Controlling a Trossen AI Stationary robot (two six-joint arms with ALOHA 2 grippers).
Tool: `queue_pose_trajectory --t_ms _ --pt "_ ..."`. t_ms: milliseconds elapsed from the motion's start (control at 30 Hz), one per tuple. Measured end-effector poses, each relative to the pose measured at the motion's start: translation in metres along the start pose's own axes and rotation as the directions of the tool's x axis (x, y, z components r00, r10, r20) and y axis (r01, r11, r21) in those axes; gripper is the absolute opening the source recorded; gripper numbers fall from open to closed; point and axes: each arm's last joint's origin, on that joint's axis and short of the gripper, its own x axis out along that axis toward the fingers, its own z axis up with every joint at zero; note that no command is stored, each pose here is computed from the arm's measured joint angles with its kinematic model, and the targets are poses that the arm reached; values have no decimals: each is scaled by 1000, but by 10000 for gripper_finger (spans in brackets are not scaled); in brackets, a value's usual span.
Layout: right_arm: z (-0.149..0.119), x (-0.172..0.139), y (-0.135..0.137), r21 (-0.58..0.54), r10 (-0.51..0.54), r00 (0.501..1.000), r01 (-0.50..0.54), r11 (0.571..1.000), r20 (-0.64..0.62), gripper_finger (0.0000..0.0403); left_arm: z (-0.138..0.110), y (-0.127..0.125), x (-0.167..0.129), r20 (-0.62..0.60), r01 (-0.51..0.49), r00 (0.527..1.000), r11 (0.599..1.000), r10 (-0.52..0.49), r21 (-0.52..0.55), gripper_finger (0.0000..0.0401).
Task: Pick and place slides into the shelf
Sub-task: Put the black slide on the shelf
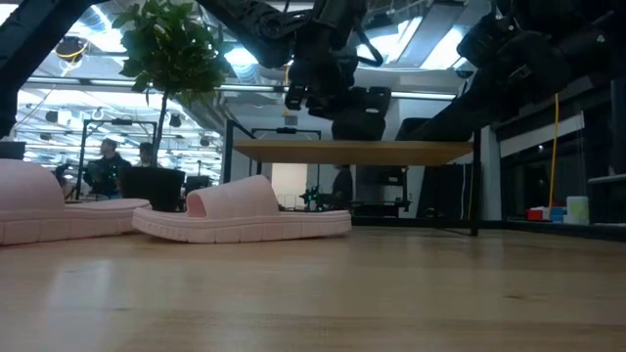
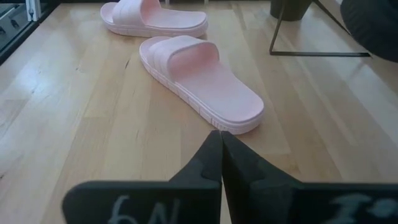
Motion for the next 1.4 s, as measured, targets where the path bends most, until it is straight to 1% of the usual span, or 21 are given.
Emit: queue_pose_trajectory --t_ms 233,600,800,1033,1100,1233,1400 --pt "0 0 0 0 0 1000 0 1000 0 4 -1 -3 -4 -1 15 1000 1000 -15 4 146" --pt "0 0 0 0 0 1000 0 1000 -1 4 -1 -9 -13 2 45 999 997 -45 62 146" --pt "0 0 0 6 1 1000 -1 1000 -1 4 -1 -9 -13 1 51 999 996 -52 67 146" --pt "0 0 1 4 45 999 -44 999 -3 4 -1 -9 -13 1 51 999 996 -51 68 146" --pt "0 0 1 4 44 999 -44 999 -3 4 -1 -9 -13 1 51 999 995 -51 89 146" --pt "0 0 1 4 44 999 -44 999 -3 4 -1 -11 -17 4 54 998 985 -56 166 146" --pt "0 0 1 4 43 999 -43 999 -3 4 -2 -14 -23 9 57 998 976 -61 211 146"
